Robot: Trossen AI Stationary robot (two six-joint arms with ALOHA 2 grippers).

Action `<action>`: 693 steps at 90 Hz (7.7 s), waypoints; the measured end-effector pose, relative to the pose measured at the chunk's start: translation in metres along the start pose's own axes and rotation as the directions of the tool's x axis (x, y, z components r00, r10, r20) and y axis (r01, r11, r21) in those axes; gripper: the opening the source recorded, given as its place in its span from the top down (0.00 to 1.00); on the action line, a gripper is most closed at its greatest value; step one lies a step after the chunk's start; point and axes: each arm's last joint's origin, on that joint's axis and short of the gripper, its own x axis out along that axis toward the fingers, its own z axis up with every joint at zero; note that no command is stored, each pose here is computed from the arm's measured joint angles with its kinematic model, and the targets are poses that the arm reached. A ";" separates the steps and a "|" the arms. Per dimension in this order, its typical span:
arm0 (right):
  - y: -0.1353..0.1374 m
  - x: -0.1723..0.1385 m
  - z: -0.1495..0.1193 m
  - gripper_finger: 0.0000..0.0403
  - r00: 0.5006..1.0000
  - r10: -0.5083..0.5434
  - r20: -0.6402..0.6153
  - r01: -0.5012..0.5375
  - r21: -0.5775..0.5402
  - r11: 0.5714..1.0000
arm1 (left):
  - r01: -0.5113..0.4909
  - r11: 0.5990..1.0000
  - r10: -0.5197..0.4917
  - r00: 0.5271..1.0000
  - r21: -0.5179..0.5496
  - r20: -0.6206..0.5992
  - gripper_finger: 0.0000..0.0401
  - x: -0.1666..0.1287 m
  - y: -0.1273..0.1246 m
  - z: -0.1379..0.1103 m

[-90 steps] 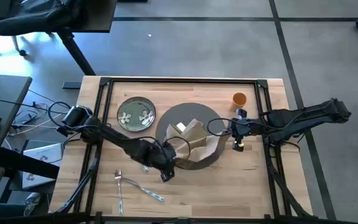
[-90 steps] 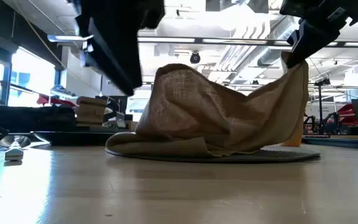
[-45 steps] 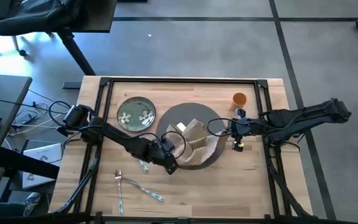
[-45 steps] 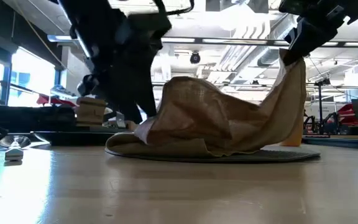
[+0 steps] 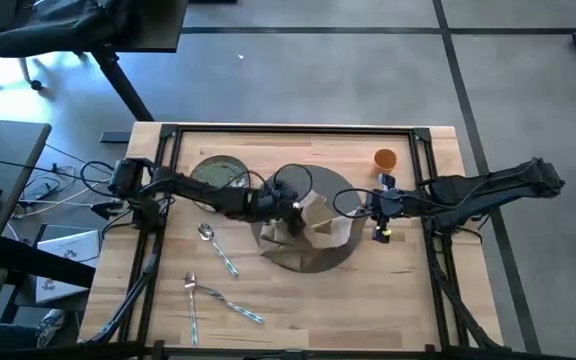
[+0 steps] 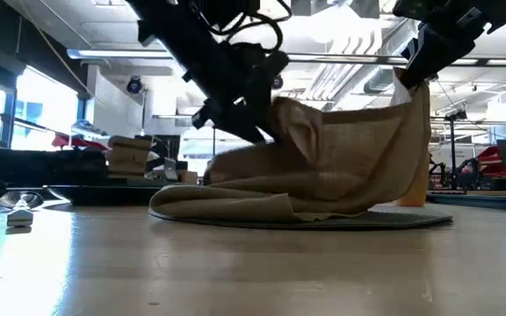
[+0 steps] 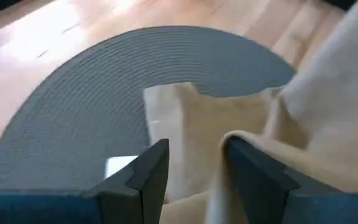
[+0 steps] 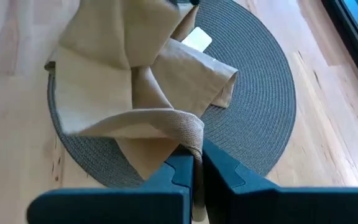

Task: Set table place
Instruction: Fold the brown table napkin

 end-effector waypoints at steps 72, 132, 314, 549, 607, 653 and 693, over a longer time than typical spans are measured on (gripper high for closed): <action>0.000 0.000 0.000 1.00 1.000 0.011 -0.003 -0.011 0.037 0.999 | 0.368 0.890 -0.256 0.893 0.270 -0.371 0.62 -0.012 -0.049 -0.063; 0.000 0.000 0.000 1.00 1.000 0.007 0.002 -0.007 0.036 0.999 | 0.157 0.986 -0.145 0.975 0.058 -0.168 0.62 0.052 0.055 0.035; 0.001 0.000 0.001 1.00 1.000 0.016 0.005 -0.016 0.025 1.000 | 0.398 0.908 -0.391 0.917 0.128 -0.072 0.64 0.072 -0.032 -0.028; 0.000 0.000 0.000 1.00 1.000 -0.008 0.003 0.007 0.080 0.997 | 0.479 0.810 -0.511 0.860 0.337 0.006 0.65 0.050 -0.047 -0.004; 0.000 0.000 0.000 1.00 1.000 -0.015 0.003 0.014 0.071 0.997 | -0.105 0.830 0.110 0.994 0.548 0.023 0.65 0.064 0.048 0.068; 0.000 0.000 0.000 1.00 1.000 -0.016 -0.001 0.016 0.088 0.996 | 0.213 0.864 -0.148 0.974 0.456 -0.174 0.65 0.029 -0.021 0.040; 0.000 0.000 0.000 1.00 1.000 -0.015 0.002 0.014 0.097 0.995 | 0.067 0.928 -0.090 0.995 0.368 0.046 0.64 0.068 -0.019 0.029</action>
